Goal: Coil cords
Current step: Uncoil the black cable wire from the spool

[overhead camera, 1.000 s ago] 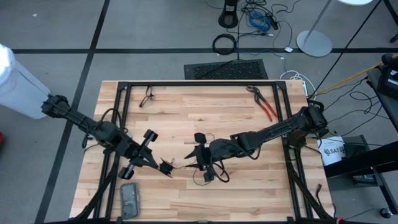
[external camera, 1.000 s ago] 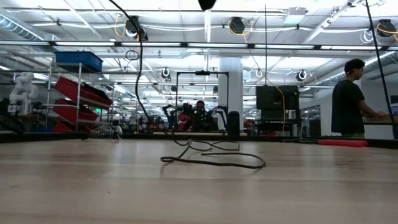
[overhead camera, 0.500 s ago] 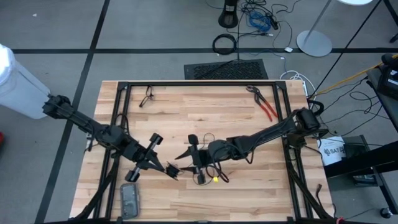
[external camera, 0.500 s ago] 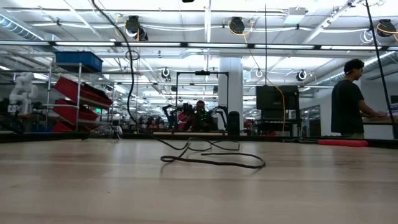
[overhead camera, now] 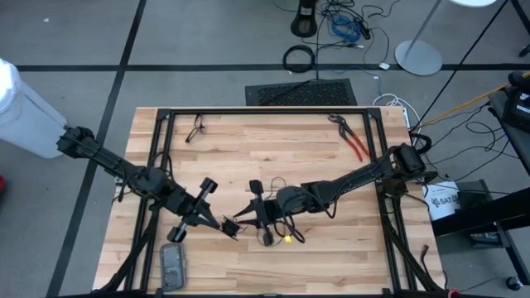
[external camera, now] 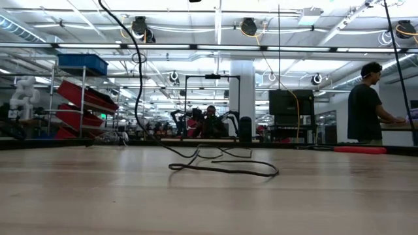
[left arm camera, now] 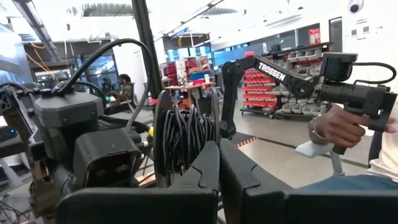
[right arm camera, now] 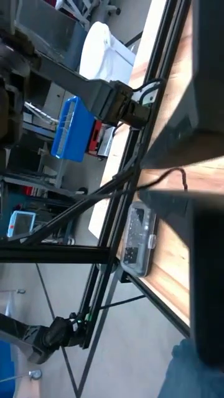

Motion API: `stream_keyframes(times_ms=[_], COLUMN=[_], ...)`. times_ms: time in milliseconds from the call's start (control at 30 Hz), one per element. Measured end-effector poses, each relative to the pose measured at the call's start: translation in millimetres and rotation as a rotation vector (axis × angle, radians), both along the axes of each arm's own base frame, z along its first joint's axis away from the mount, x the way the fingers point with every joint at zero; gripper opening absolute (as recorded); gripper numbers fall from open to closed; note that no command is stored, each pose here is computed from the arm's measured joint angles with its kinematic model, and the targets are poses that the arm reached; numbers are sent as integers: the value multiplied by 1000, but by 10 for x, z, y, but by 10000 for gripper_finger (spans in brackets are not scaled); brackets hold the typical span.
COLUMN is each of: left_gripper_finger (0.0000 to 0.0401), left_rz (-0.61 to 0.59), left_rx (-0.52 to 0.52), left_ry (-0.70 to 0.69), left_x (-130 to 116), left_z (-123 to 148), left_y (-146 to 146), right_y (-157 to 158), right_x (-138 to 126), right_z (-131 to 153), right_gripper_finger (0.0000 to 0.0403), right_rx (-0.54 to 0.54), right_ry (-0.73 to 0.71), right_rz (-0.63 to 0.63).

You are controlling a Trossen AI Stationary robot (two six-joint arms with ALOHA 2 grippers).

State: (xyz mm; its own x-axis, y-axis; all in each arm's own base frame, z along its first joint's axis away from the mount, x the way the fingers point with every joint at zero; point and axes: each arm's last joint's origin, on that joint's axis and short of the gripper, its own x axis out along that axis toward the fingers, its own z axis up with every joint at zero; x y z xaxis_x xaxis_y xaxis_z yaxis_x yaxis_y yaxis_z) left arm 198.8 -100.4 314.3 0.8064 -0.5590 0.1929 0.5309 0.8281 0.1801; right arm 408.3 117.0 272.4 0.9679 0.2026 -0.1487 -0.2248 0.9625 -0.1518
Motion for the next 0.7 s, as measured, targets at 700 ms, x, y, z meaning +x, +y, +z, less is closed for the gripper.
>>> stream_keyframes(times_ms=[700], left_gripper_finger=[0], left_rz=[-63], left_rx=[5], left_ry=[199], left_x=[6], left_z=[-158], left_y=[-22], right_y=[53], right_x=[-241], right_z=[448], right_gripper_finger=[1], right_rx=[-71], right_ry=[-138], right_rz=[-115])
